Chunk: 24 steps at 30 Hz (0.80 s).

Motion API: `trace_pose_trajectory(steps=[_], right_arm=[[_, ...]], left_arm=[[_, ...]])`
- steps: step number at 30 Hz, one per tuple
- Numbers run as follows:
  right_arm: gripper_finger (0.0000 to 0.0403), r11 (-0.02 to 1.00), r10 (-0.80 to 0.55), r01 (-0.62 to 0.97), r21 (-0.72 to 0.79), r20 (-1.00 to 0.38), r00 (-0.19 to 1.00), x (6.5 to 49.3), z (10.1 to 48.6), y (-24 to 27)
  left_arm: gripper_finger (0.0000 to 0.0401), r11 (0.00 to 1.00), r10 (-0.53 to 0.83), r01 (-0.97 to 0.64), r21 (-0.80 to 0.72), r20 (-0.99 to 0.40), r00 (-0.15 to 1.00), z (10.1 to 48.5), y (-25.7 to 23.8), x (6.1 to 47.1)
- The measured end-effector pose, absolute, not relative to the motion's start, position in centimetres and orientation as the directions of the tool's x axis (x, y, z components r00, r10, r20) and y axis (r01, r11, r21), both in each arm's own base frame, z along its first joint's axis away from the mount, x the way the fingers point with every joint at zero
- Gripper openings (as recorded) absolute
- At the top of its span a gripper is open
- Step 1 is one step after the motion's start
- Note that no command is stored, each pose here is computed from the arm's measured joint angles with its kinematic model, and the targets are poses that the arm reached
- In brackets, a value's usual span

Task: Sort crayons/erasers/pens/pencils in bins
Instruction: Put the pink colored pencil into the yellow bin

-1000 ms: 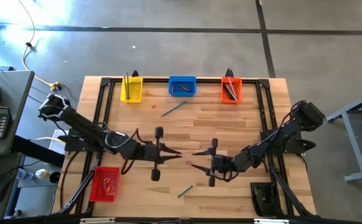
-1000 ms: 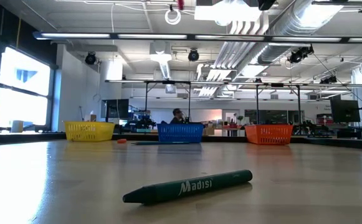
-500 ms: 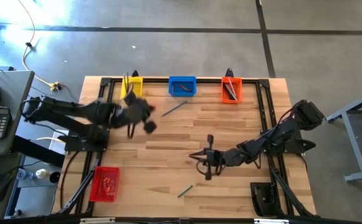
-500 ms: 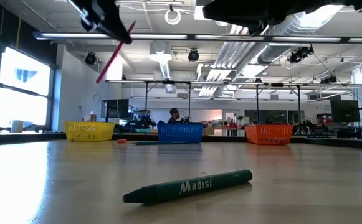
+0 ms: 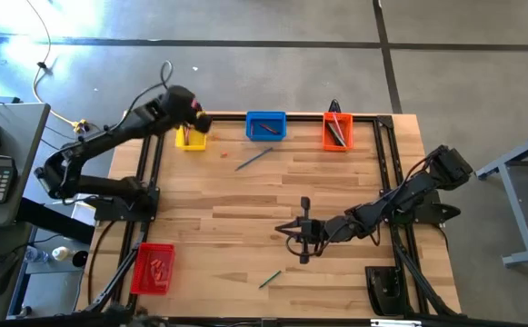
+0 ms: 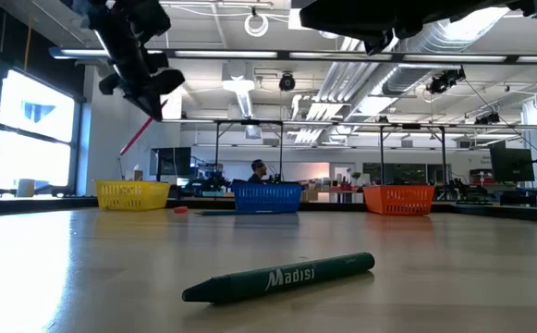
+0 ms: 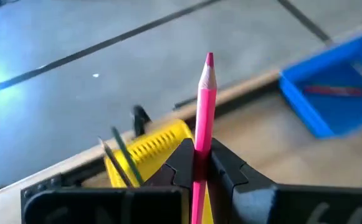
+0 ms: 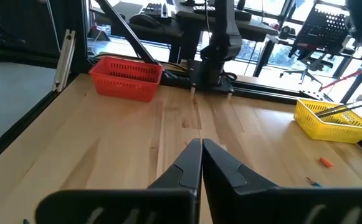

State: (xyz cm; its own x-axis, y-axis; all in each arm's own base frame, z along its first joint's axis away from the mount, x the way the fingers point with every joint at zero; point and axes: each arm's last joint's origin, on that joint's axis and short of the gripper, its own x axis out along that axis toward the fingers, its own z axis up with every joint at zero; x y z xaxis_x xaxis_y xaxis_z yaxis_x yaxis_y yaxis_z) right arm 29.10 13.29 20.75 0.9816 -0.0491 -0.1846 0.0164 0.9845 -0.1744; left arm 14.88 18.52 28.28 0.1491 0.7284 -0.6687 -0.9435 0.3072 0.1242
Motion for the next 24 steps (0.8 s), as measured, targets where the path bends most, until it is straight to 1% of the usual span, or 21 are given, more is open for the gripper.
trace_pose_trajectory(steps=[2, 5, 7, 10, 14, 24], right_arm=[[0.0001, 0.982, -0.049, 0.013, -0.191, -0.185, 0.982, 29.1, 20.7, 13.3], [0.0001, 0.977, -0.049, 0.009, -0.211, -0.185, 0.982, 29.1, 20.7, 13.3], [0.0001, 0.977, -0.050, 0.009, -0.215, -0.185, 0.981, 29.1, 20.7, 13.3], [0.0000, 0.972, -0.051, 0.006, -0.235, -0.185, 0.981, 29.1, 20.7, 13.2], [0.0000, 0.964, -0.052, 0.001, -0.268, -0.185, 0.981, 29.1, 20.7, 13.2], [0.0000, 0.958, -0.061, 0.003, -0.288, -0.193, 0.979, 29.5, 20.7, 12.5]], left_arm=[[0.0005, 0.279, 0.742, -0.956, 0.085, -0.651, 0.159, 28.1, 19.9, 13.9], [0.0005, 0.265, 0.764, -0.964, 0.013, -0.613, 0.202, 27.7, 21.7, 13.1], [0.0005, 0.252, 0.767, -0.968, -0.010, -0.608, 0.207, 27.1, 23.0, 12.8], [0.0005, 0.204, 0.760, -0.979, -0.011, -0.629, 0.166, 25.7, 24.8, 12.3], [0.0005, 0.172, 0.711, -0.985, 0.001, -0.693, 0.123, 23.3, 26.5, 11.8], [0.0005, 0.133, 0.676, -0.991, 0.028, -0.734, 0.070, 21.3, 28.6, 12.4]])
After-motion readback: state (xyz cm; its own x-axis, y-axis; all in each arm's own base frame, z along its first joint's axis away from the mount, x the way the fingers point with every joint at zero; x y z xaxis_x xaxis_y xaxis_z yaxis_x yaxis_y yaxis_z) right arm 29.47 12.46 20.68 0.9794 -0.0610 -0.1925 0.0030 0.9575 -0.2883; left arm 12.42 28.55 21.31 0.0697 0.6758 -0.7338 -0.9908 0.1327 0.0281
